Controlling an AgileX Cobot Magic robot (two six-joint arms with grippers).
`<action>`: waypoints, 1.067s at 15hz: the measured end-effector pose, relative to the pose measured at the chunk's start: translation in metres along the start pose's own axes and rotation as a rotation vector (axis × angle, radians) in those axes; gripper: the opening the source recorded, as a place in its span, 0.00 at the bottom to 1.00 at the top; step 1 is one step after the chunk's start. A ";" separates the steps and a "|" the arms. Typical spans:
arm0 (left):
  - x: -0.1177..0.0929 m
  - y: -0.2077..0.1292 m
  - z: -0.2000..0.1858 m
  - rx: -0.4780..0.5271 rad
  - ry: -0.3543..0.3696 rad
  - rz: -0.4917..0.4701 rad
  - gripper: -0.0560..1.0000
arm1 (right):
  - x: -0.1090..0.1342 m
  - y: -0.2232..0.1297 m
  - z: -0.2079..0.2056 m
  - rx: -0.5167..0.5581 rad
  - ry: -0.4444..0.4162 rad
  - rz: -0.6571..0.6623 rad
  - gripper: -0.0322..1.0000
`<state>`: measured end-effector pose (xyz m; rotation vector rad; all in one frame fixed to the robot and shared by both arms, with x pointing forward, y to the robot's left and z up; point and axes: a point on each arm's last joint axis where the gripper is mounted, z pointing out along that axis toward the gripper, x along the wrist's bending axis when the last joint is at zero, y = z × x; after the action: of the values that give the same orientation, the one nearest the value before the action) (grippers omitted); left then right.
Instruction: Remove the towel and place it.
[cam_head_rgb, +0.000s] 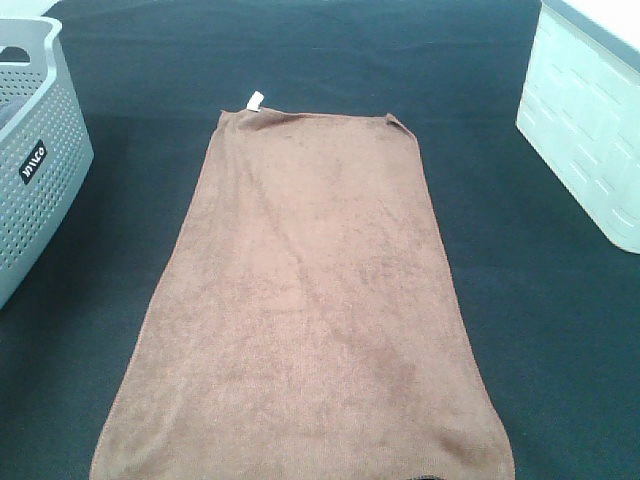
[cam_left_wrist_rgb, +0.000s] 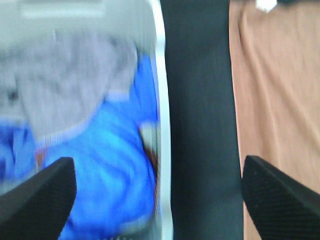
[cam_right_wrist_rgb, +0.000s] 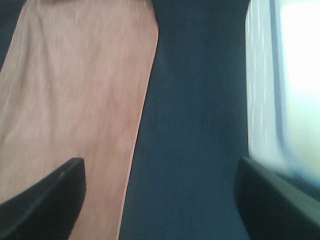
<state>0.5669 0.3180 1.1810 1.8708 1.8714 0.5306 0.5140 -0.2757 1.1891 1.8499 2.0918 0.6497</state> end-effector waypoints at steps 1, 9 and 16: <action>-0.002 -0.031 -0.013 0.017 0.001 0.001 0.84 | 0.003 -0.033 -0.009 0.014 -0.001 0.016 0.75; -0.011 -0.231 -0.089 -0.306 0.097 0.045 0.84 | 0.015 -0.236 -0.037 -0.228 -0.026 -0.002 0.75; -0.014 -0.342 -0.094 -0.571 0.146 0.063 0.84 | 0.012 -0.299 -0.021 -0.416 -0.071 -0.040 0.75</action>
<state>0.2297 0.3034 1.0693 1.5369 1.5260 1.1141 0.2437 -0.2913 1.0592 1.5704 1.7768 0.9133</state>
